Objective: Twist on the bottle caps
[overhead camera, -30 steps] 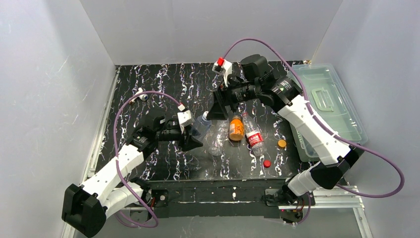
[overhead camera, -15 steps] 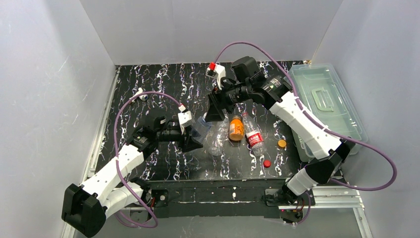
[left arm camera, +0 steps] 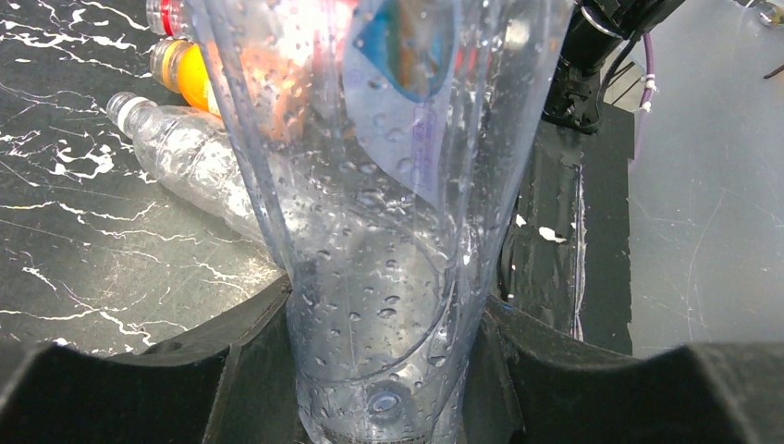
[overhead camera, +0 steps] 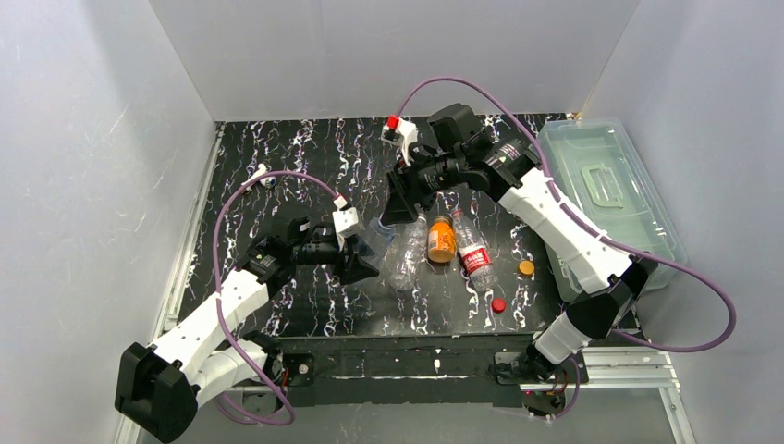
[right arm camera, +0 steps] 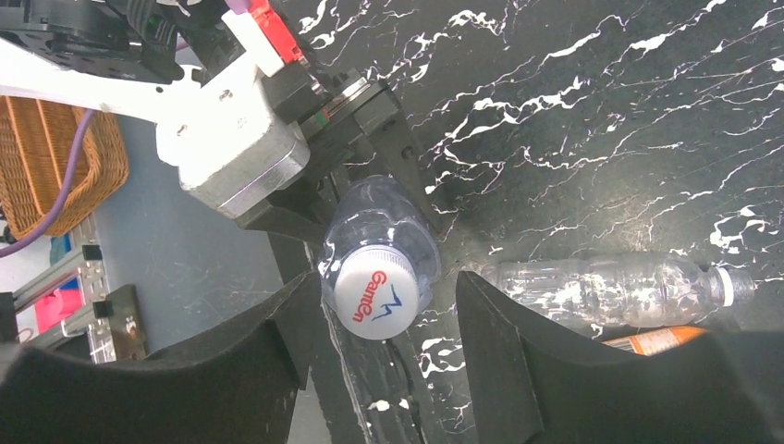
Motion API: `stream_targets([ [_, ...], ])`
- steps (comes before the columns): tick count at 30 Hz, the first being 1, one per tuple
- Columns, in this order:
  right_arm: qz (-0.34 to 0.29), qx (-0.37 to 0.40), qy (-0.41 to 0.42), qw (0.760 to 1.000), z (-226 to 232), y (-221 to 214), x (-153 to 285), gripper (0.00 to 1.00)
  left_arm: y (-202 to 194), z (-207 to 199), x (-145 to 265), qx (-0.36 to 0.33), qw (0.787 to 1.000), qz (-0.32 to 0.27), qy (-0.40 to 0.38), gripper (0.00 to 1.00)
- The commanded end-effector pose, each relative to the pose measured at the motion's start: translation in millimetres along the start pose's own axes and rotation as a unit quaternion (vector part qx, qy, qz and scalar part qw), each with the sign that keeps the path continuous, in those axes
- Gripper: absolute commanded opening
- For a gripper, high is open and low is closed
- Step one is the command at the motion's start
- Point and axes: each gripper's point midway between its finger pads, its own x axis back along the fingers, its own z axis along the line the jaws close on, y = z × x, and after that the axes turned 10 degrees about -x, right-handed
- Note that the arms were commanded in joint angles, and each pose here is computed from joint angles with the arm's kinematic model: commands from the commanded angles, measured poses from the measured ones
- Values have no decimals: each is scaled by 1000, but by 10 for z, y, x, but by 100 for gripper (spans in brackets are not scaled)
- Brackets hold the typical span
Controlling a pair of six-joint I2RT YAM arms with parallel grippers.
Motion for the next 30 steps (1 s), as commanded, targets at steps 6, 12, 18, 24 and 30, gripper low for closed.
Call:
stream_targets([
  [6,-6,2,11,1000,69,71,1,53,106,-5,29,-16,1000,-8,3,0],
  [12,-2,-44,-25,999,-90,38,-78,30,222,243,46,-23,998,-9,64,0],
  [18,-14,-173,-90,981,-397,89,-320,9,439,883,222,-72,972,4,225,0],
  [24,-53,-280,-139,948,-689,246,-574,5,586,1421,391,-110,932,31,344,0],
  [30,-93,-322,-163,928,-823,398,-641,6,581,1639,416,-114,914,40,387,0],
])
